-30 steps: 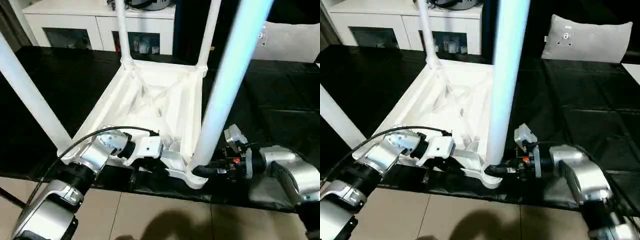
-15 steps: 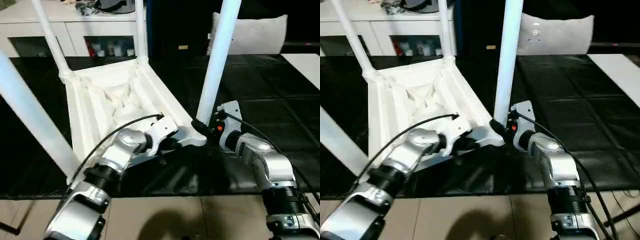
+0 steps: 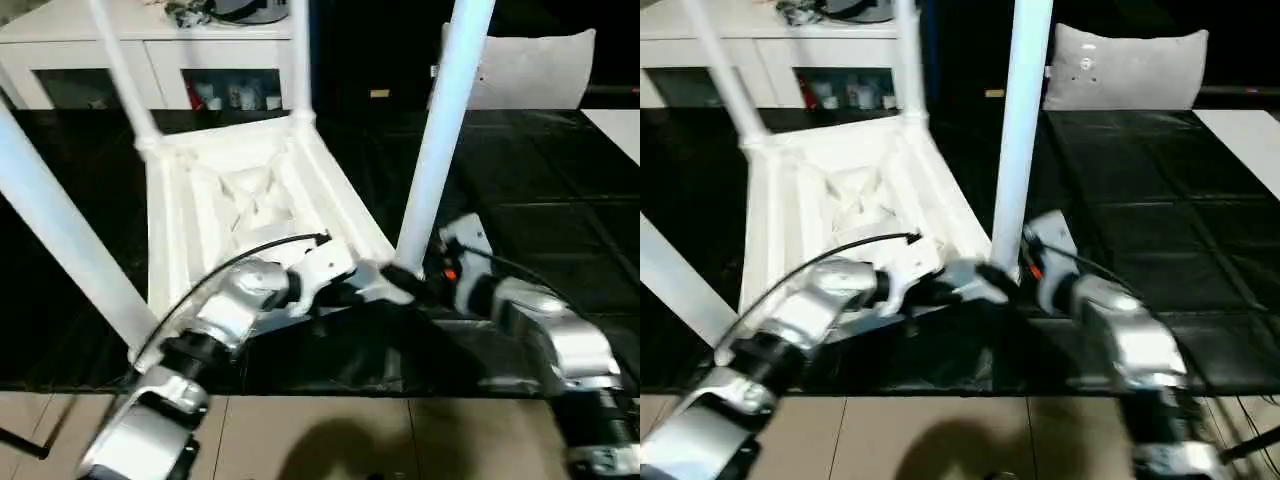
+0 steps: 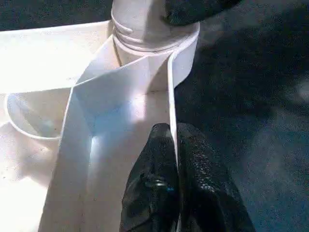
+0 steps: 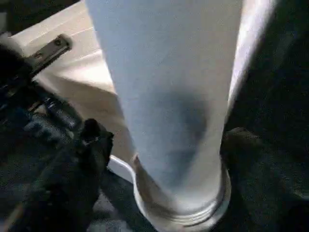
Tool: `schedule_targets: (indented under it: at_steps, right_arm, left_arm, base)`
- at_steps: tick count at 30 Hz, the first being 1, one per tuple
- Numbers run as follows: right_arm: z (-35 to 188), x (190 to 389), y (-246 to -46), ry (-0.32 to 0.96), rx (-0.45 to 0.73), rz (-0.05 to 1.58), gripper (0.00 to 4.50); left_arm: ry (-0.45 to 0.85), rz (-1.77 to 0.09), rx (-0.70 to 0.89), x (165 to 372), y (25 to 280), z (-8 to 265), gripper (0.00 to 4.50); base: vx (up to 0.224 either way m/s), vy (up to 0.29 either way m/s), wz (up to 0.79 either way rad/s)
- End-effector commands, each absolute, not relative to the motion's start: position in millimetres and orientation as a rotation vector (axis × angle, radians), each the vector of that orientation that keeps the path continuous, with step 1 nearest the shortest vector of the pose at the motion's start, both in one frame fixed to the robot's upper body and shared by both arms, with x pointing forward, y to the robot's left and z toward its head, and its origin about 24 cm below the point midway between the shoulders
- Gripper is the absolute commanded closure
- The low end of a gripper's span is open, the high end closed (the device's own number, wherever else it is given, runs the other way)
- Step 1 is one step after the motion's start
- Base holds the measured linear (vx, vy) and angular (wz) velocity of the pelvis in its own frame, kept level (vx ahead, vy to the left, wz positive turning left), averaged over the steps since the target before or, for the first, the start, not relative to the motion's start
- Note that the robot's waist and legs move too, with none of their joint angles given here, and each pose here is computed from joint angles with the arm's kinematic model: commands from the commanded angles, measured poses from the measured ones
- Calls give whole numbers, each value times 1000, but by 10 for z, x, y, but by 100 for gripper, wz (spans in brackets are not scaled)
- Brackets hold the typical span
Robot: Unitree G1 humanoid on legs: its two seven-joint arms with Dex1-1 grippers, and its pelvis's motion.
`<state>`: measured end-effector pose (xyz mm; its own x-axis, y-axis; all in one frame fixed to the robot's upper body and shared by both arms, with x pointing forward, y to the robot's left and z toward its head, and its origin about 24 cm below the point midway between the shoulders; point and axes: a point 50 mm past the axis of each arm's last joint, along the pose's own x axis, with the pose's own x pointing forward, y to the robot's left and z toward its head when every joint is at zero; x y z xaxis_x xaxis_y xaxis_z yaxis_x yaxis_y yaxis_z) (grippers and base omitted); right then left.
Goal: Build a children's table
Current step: Rotate leg to tighten
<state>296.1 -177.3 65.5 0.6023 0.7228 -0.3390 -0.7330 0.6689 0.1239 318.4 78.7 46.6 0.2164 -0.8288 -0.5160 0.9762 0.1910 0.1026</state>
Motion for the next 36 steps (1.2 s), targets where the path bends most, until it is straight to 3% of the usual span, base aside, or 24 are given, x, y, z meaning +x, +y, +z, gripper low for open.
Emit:
schedule_targets:
  at_steps: [1, 8, 17, 25, 30, 36]
  right_arm:
    - [735, 2936, -1785, 345, -54, 917, 28]
    - [774, 2820, -1892, 376, -152, 1158, 17]
    - [754, 2716, -1818, 418, -85, 1352, 98]
    - [702, 2707, -1766, 436, -29, 1392, 153]
    - [702, 2682, -1762, 458, 0, 1418, 210]
    - [731, 2661, -1663, 420, 78, 1380, 234]
  left_arm:
    - [352, -1431, 502, 3108, 772, 499, 450]
    - [386, -1577, 629, 3064, 961, 491, 450]
    - [389, -1713, 683, 3015, 1030, 530, 450]
    - [377, -1732, 682, 3009, 1012, 545, 450]
    - [392, -1735, 671, 2994, 1038, 521, 450]
    - [400, -1644, 566, 3016, 1036, 533, 450]
  base:
    - [0, 0, 0]
    - [0, 0, 0]
    - [0, 0, 0]
    - [0, 0, 0]
    - [0, 0, 0]
    - [0, 0, 0]
